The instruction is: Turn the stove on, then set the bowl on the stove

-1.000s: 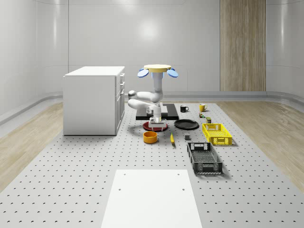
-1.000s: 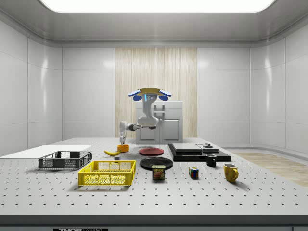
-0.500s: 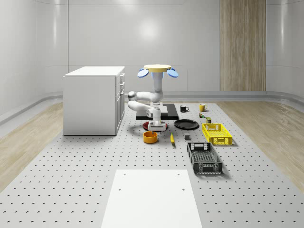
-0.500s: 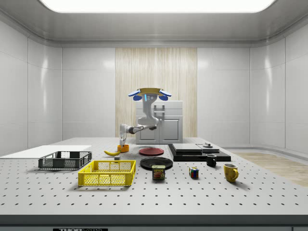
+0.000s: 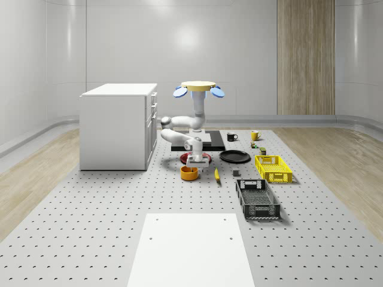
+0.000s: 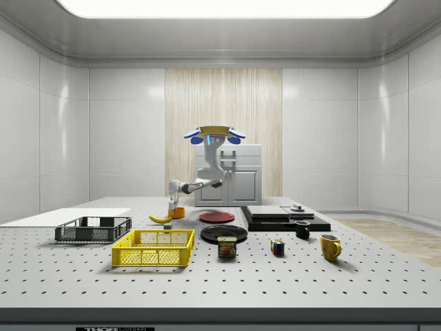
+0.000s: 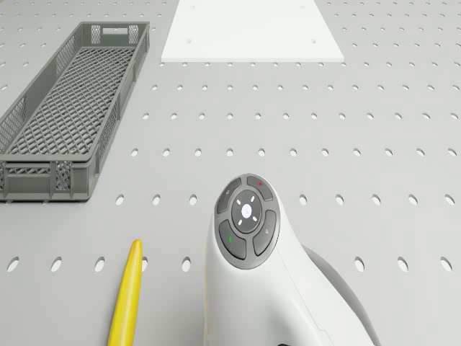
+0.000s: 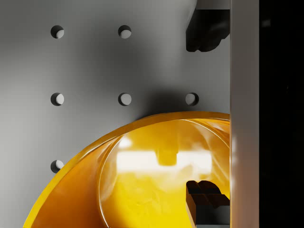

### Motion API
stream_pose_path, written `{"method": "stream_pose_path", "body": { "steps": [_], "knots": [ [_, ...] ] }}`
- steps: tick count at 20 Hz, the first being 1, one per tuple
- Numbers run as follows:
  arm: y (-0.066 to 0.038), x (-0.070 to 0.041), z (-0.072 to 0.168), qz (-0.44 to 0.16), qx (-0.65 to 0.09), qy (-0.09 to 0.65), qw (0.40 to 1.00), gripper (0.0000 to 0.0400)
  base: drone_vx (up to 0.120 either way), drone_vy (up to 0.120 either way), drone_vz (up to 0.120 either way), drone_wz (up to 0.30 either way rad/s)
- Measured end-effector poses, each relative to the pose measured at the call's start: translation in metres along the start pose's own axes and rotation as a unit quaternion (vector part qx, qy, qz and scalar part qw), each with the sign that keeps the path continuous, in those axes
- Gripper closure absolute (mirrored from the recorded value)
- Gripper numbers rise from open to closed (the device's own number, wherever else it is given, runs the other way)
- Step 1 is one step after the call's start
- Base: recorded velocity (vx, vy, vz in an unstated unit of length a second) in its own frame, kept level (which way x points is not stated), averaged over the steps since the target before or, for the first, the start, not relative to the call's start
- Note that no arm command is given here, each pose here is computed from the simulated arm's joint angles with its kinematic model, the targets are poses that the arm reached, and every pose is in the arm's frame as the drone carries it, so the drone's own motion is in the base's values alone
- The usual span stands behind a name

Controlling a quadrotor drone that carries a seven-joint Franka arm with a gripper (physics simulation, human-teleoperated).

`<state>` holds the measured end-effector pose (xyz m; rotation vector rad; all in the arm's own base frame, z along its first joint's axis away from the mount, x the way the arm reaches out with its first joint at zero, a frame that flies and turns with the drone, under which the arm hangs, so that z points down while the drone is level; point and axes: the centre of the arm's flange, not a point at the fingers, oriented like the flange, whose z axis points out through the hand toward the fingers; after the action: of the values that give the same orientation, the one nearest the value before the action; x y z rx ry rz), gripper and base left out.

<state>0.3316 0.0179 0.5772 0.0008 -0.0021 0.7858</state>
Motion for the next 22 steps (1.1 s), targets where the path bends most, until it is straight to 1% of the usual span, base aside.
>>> {"method": "stream_pose_path", "body": {
  "steps": [9,16,22],
  "knots": [
    [0.0024,0.0063,0.0100,0.000,0.000,0.000,1.000,0.0000,0.000,0.000,0.000,0.000],
    [-0.0043,0.0001,0.0113,0.000,0.000,0.000,1.000,0.0000,0.000,0.000,0.000,0.000],
    [-0.0041,0.0004,0.0115,0.000,0.000,0.000,1.000,0.0000,0.000,0.000,0.000,0.000]
  ]
}}
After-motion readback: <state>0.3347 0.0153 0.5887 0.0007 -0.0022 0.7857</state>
